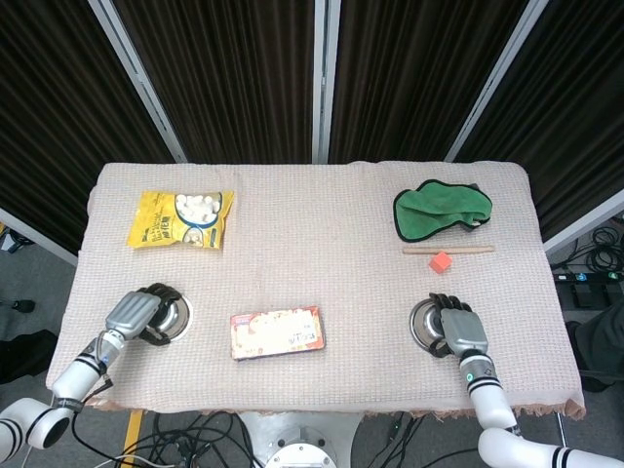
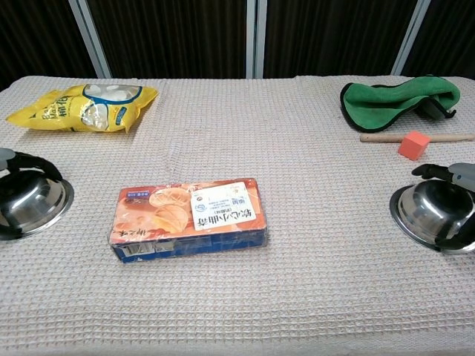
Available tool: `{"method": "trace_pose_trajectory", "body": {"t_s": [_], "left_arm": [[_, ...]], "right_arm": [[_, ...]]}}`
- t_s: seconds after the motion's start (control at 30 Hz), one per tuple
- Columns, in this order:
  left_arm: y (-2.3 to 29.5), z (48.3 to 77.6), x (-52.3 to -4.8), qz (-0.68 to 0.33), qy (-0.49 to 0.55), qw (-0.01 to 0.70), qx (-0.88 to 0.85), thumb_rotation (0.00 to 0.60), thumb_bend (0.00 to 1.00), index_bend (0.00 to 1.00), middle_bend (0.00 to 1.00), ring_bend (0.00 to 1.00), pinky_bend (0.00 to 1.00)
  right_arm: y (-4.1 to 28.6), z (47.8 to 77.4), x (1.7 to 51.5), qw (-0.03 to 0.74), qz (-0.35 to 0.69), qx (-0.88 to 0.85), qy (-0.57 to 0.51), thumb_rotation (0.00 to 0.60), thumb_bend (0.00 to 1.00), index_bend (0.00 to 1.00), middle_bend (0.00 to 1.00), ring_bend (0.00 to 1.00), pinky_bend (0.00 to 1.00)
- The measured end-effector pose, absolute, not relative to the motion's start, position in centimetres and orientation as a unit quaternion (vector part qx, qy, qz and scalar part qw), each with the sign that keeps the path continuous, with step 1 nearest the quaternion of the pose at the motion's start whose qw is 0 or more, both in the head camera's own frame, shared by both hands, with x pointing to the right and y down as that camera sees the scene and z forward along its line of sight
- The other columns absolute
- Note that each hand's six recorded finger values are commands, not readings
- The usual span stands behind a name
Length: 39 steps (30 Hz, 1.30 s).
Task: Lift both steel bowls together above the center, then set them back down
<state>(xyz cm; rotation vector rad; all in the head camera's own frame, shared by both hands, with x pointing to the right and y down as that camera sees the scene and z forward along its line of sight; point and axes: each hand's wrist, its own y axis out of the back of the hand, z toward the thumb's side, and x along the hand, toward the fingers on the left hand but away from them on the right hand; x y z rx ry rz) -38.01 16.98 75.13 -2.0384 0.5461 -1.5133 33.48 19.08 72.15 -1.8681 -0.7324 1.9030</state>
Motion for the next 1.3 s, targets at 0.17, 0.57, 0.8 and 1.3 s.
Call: {"method": "trace_pose_trajectory", "body": {"t_s": [0.17,0.57,0.8,1.3], "left_arm": [[16.9,74.8,-38.2,-0.557,0.219,0.278,-0.751,0.6,0.13,0.4,0.36,0.29,0.48],[11.7,66.9,-37.8,-0.433,0.44,0.332,-0.713,0.6,0.13,0.43,0.39,0.32,0.5],[10.7,61.6,-34.6,-0.256,0.606,0.225,-0.719,0.6,0.13,0.43,0.4,0.34,0.5],[11.2,58.3,-25.7,-0.101,0.593,0.126,-0.789,0.6,0.13,0.43,0.41,0.34,0.51]], "right_arm": [[18.8,72.1,33.3,0.198,0.674,-0.656,-0.276,0.6,0.12,0.48,0.38,0.3,0.4],[15.2,67.1,33.4,0.228,0.556,-0.653,-0.461,0.6,0.13,0.52,0.39,0.32,0.43],[13.1,65.0,30.7,0.157,0.353,-0.678,-0.626,0.6,0.15,0.52,0.4,0.33,0.44],[10.7,66.2,12.9,-0.245,0.014,-0.786,-0.567,0.6,0.16,0.52,0.41,0.33,0.45]]}}
